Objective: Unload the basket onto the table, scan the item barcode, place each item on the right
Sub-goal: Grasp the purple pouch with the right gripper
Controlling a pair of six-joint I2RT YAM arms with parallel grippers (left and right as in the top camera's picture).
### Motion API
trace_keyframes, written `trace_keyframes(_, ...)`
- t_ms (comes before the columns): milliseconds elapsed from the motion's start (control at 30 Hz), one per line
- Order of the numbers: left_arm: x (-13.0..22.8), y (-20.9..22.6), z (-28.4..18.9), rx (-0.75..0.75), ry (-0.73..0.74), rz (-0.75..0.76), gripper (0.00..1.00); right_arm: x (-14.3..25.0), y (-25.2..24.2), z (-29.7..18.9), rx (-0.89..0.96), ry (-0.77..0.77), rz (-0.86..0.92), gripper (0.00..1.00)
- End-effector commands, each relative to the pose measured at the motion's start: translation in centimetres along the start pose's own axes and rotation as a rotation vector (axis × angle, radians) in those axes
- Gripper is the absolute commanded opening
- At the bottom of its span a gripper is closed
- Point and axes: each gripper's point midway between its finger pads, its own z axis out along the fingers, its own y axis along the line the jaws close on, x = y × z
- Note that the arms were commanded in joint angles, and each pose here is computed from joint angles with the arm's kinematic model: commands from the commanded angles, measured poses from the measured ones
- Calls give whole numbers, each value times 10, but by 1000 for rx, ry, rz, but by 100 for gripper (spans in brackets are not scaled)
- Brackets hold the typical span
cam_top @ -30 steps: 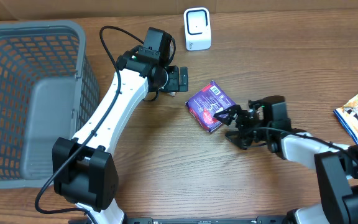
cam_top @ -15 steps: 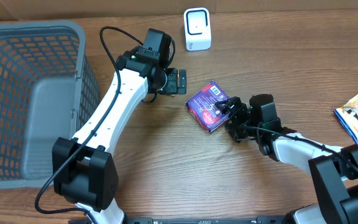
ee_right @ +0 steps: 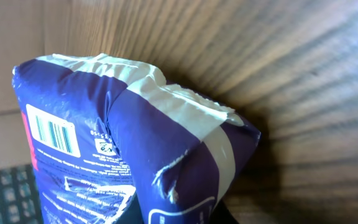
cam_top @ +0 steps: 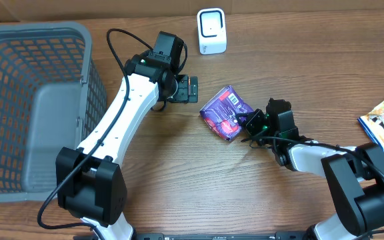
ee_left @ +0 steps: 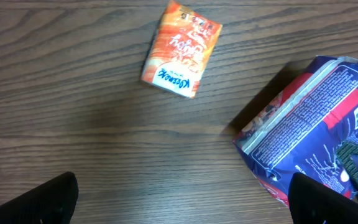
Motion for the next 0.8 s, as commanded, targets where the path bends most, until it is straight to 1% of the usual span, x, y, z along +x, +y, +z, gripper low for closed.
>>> trace_keyframes(0,-9,9,-13,-33,-42,12,100,12,-38,4,93,35,-164,4)
trace_keyframes(200,-9,9,-13,-32,-43,11,100,16,-9,-15,22,64,-343,4)
trace_keyframes(300,-9,9,-13,-32,-43,11,100,18,4,-36,13,67,-471,4)
trace_keyframes(400,-9,8,-13,-28,-42,8,100,21,14,-60,25,75,-542,4)
trace_keyframes(600,-9,8,-13,-29,-42,8,100,24,39,-116,77,85,-608,4)
trace_keyframes(767,-9,8,-13,-28,-42,8,100,25,57,-157,132,98,-590,4)
